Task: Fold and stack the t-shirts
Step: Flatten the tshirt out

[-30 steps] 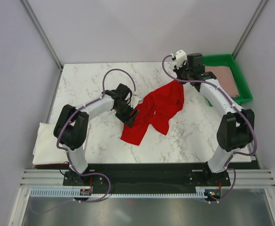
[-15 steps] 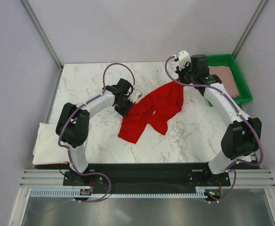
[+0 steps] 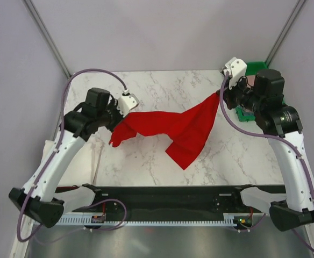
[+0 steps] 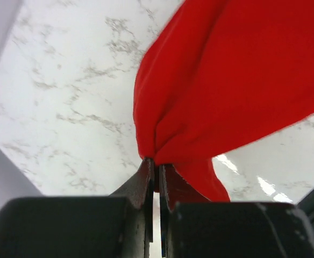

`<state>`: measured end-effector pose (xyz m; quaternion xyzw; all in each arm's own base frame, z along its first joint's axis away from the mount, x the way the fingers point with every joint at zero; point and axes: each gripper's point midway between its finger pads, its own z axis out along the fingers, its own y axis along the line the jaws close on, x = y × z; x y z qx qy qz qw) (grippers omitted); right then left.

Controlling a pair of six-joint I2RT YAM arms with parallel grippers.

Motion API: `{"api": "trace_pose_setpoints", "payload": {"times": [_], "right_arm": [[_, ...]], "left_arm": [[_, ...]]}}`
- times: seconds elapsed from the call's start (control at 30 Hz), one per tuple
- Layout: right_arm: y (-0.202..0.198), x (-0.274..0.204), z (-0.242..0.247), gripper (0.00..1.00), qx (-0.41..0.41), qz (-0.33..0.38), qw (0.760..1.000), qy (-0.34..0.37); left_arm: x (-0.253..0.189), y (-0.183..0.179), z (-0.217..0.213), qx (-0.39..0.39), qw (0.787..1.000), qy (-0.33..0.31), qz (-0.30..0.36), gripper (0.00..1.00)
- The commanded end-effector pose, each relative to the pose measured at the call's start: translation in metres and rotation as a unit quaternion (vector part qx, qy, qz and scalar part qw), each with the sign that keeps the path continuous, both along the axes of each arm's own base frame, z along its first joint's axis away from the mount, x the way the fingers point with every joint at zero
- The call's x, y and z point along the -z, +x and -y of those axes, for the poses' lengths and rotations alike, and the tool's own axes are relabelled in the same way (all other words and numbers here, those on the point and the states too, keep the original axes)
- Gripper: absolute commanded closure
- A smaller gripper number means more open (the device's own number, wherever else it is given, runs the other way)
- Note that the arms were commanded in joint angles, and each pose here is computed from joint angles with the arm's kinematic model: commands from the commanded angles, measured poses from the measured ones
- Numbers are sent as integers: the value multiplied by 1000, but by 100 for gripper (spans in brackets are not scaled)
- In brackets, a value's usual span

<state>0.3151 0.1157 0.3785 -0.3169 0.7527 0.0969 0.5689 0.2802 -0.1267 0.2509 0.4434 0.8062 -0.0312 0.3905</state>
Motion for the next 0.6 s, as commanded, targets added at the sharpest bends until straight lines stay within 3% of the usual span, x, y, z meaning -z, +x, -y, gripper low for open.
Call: {"api": "trace_pose_setpoints", "payload": {"times": [0.0,0.07,0.17,0.27,0.3,0.33,0.4,0.43,0.47,0.5,0.53,0.57], "right_arm": [[-15,20,-1,100,-9,-52,999,-2],[-1,47,-1,100,5,-80,997,-5],[32,83,-8,100,12,-106,994,-7],[76,115,-18,100,20,-116,993,-1],[95,116,-21,100,26,-102,994,5],[117,147,-22,100,36,-128,991,-3],[155,146,-26,100,50,-112,992,2],[190,155,-22,100,78,-121,990,10],[205,159,-20,100,91,-125,988,17],[219,160,-17,96,104,-127,986,27],[231,172,-15,69,110,-134,985,24],[238,159,-11,61,117,-113,987,14]], "left_arm": [[-3,-8,-17,81,991,77,68,98],[-3,14,-21,74,985,97,120,98],[30,41,-22,81,983,115,115,98],[80,81,-18,77,988,122,53,98],[106,109,-11,75,988,129,25,98],[117,124,-9,67,989,133,13,98],[104,181,-8,20,989,142,30,98],[141,199,-10,-11,989,149,-13,98],[146,216,-15,-38,986,159,-20,98],[112,246,-13,-76,989,129,10,95],[133,247,-16,-87,987,133,-29,83],[125,252,-18,-106,986,124,-28,75]]}}
